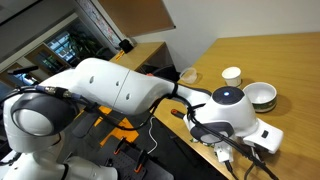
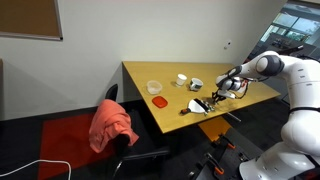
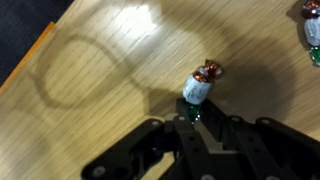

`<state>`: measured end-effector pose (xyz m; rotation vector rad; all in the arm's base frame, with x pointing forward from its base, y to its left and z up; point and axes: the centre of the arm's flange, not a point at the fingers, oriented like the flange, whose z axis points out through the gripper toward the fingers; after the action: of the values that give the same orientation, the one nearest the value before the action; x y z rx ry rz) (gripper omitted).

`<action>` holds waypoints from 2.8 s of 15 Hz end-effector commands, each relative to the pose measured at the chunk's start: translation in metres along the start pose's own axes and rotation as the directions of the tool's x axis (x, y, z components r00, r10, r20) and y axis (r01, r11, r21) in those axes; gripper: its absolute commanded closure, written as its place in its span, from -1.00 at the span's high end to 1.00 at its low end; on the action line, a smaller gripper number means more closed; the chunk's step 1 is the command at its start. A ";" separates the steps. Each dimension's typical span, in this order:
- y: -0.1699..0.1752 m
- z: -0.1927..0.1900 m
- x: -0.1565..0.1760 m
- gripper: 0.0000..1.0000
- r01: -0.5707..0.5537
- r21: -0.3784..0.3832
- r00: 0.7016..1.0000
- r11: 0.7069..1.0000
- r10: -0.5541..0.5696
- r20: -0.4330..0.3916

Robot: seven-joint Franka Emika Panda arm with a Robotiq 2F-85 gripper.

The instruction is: Put one candy inside the clear cup

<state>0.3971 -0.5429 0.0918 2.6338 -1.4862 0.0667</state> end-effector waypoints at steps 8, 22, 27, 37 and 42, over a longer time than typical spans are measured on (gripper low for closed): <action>-0.018 -0.027 -0.038 -0.99 0.044 0.007 0.999 0.999 -0.044 0.022; -0.153 -0.173 -0.124 -0.99 0.306 0.199 0.913 0.931 -0.228 -0.338; -0.200 -0.207 -0.153 -0.99 0.438 0.247 0.851 0.865 -0.309 -0.425; -0.222 -0.202 -0.142 -0.99 0.444 0.257 0.849 0.858 -0.312 -0.426; -0.301 -0.231 -0.137 -0.99 0.511 0.312 0.817 0.801 -0.339 -0.467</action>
<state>0.5465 -0.2574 0.2749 2.9456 -0.7975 0.8591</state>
